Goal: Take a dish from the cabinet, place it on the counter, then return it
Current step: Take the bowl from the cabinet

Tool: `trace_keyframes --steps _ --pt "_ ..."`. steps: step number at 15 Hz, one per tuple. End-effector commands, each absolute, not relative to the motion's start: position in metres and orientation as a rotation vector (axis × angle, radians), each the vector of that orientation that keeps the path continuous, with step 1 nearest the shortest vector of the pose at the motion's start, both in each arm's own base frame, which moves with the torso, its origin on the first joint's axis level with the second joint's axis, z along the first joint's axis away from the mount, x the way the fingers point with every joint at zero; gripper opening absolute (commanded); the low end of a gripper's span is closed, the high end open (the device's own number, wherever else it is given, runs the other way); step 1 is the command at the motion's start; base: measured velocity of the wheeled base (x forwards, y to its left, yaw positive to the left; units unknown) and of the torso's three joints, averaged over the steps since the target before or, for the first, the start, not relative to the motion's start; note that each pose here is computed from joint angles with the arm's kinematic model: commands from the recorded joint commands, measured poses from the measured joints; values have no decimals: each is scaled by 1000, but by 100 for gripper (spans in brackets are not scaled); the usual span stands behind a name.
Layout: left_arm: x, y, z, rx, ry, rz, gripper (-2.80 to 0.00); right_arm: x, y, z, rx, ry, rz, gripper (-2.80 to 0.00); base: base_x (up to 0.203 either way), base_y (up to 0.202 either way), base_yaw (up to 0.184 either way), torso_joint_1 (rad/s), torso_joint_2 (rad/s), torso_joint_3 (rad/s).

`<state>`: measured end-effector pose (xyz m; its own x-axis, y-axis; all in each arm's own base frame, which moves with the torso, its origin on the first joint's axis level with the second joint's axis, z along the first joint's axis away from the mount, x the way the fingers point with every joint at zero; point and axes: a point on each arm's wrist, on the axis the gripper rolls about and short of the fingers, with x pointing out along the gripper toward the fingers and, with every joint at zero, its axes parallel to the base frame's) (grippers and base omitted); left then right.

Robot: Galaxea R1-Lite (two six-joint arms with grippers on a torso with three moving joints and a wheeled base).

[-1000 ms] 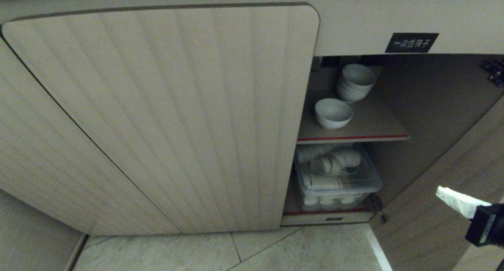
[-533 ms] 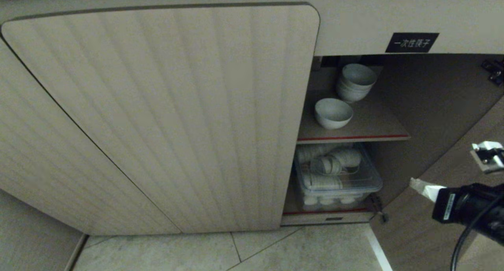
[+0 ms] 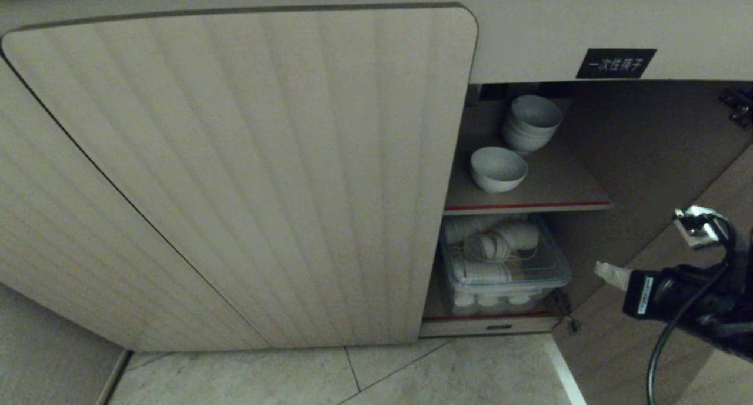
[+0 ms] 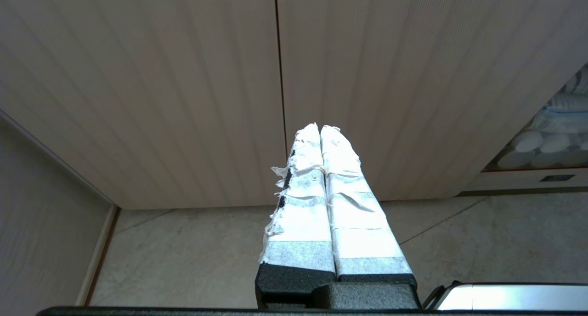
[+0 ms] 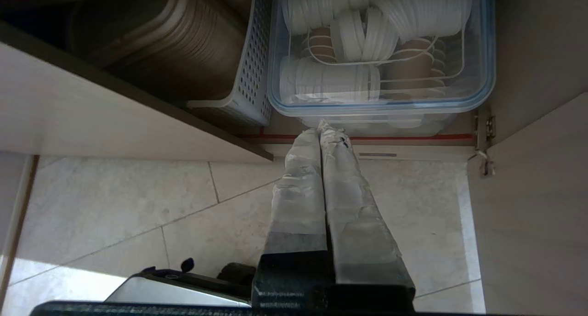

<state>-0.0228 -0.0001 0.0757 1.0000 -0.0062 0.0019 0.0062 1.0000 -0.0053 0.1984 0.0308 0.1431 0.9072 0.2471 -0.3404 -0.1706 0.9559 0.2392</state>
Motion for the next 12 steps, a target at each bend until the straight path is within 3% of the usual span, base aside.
trace_keyframes --steps 1,12 --pt "-23 0 76 -6 -3 -6 -280 203 32 139 210 397 215 -280 0 0 0 0 0 0" --pt "-23 0 76 -6 -3 -6 -280 216 34 126 212 436 225 -280 0 0 0 0 0 0"
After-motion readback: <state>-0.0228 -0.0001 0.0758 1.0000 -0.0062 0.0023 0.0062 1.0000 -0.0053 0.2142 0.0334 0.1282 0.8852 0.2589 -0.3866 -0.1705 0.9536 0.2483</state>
